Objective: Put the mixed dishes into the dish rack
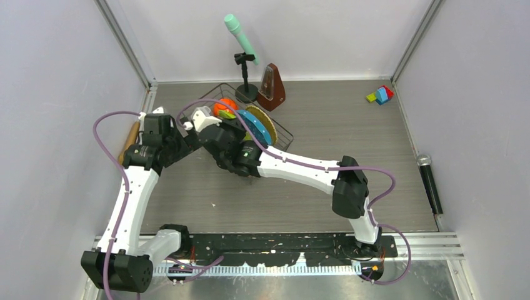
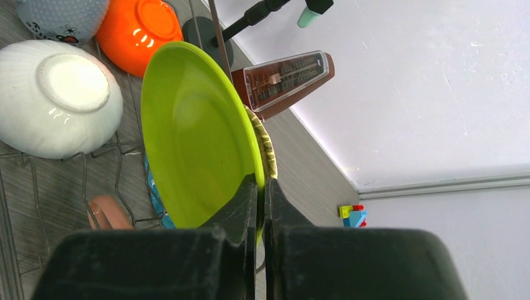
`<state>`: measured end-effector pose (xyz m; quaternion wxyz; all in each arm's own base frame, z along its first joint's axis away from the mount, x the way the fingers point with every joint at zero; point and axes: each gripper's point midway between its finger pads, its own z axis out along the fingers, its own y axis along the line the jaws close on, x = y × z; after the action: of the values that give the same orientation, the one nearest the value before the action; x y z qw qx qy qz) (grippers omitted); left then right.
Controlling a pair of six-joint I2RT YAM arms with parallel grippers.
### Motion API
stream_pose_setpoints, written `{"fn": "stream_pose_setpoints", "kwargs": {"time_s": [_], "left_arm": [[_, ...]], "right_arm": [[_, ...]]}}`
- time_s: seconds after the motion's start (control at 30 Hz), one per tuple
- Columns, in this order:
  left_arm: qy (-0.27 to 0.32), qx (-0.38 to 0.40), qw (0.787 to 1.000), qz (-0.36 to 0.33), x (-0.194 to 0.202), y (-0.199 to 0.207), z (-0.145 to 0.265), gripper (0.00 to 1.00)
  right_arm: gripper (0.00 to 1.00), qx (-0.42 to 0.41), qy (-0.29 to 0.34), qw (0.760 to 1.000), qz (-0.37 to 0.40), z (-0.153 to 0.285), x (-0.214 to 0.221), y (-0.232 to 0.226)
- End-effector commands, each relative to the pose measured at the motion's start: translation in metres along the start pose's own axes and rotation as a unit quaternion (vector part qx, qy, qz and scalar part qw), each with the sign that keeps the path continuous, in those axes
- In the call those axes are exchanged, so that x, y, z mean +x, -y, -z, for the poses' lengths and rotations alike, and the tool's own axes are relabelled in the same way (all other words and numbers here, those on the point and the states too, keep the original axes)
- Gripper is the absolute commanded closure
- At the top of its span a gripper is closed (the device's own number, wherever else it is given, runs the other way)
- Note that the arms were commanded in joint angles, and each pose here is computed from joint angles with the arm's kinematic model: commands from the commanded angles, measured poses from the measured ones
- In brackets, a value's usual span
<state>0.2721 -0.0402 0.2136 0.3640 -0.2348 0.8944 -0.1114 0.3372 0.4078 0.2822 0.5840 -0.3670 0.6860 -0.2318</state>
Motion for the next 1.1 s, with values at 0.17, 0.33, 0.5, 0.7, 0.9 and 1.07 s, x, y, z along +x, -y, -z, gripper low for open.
{"fn": "stream_pose_setpoints", "kwargs": {"time_s": [0.17, 0.33, 0.5, 0.7, 0.9, 1.07], "left_arm": [[0.01, 0.009, 1.0, -0.004, -0.004, 0.0, 0.002, 0.0], [0.003, 0.025, 1.0, -0.012, -0.001, 0.005, 0.001, 0.0], [0.001, 0.029, 1.0, -0.012, 0.0, 0.006, -0.001, 0.0], [-0.006, 0.035, 0.999, -0.012, 0.002, 0.009, -0.002, 0.0], [-0.006, 0.035, 0.999, -0.011, 0.001, 0.009, -0.002, 0.0], [-0.005, 0.035, 0.999, -0.011, 0.001, 0.009, -0.001, 0.0]], "right_arm": [[1.0, 0.046, -0.005, 0.999, 0.001, -0.013, 0.009, 0.002], [1.0, 0.038, -0.015, 0.999, 0.02, -0.018, 0.025, -0.011], [1.0, 0.047, -0.026, 0.998, 0.042, -0.023, 0.045, -0.021], [1.0, 0.077, -0.04, 0.996, 0.034, -0.027, 0.05, -0.016], [1.0, 0.076, -0.027, 0.997, 0.004, -0.02, 0.03, 0.006], [1.0, 0.081, -0.021, 0.996, -0.002, -0.015, 0.023, 0.021]]}}
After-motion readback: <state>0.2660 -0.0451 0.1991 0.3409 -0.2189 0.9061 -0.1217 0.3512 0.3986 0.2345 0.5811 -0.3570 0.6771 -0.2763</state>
